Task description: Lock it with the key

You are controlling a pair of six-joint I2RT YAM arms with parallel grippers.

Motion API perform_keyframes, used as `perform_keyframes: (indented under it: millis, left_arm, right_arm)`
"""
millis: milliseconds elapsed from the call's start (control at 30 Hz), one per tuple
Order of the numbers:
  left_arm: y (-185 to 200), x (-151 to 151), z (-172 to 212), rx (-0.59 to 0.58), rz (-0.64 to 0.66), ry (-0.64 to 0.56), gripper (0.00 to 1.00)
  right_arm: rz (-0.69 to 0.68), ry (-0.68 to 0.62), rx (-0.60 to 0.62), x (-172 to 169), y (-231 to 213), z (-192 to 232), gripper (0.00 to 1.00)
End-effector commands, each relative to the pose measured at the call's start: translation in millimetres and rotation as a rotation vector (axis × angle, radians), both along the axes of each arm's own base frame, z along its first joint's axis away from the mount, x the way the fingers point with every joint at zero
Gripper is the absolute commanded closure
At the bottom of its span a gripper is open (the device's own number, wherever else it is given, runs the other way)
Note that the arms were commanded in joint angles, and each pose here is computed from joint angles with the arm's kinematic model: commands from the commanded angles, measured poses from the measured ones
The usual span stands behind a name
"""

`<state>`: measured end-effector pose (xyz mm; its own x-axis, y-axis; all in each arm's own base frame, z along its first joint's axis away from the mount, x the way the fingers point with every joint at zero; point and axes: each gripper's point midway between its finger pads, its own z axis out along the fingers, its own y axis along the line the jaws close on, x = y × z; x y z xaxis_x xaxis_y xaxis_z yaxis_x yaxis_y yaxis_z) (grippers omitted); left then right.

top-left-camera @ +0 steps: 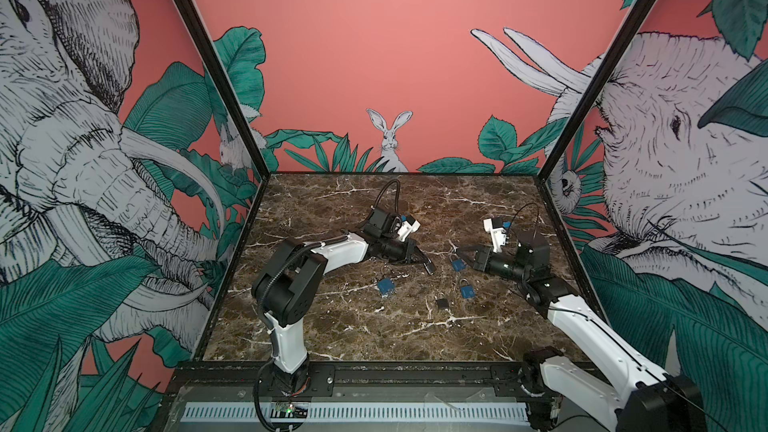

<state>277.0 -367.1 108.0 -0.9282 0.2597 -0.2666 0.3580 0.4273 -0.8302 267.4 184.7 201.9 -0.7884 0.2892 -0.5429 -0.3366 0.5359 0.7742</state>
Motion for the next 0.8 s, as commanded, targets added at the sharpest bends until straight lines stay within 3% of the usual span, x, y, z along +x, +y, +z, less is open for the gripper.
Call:
perform_keyframes:
  millis: [0, 700, 767]
  left_arm:
    - [-10.9, -1.9, 4.6, -0.019, -0.045, 0.001, 1.0]
    - [-16.7, 12.0, -58.3, 0.106, 0.014, 0.115, 1.0]
    - [-16.1, 12.8, -62.2, 0.117, 0.023, 0.123, 0.91]
  right_arm:
    - [-0.006, -0.027, -0.026, -0.9, -3.8, -0.6, 1.0]
    - [0.008, 0.013, -0.033, -7.2, -3.5, -11.3, 1.0]
    - [0.004, 0.013, -0.033, -6.2, -3.9, -10.9, 1.0]
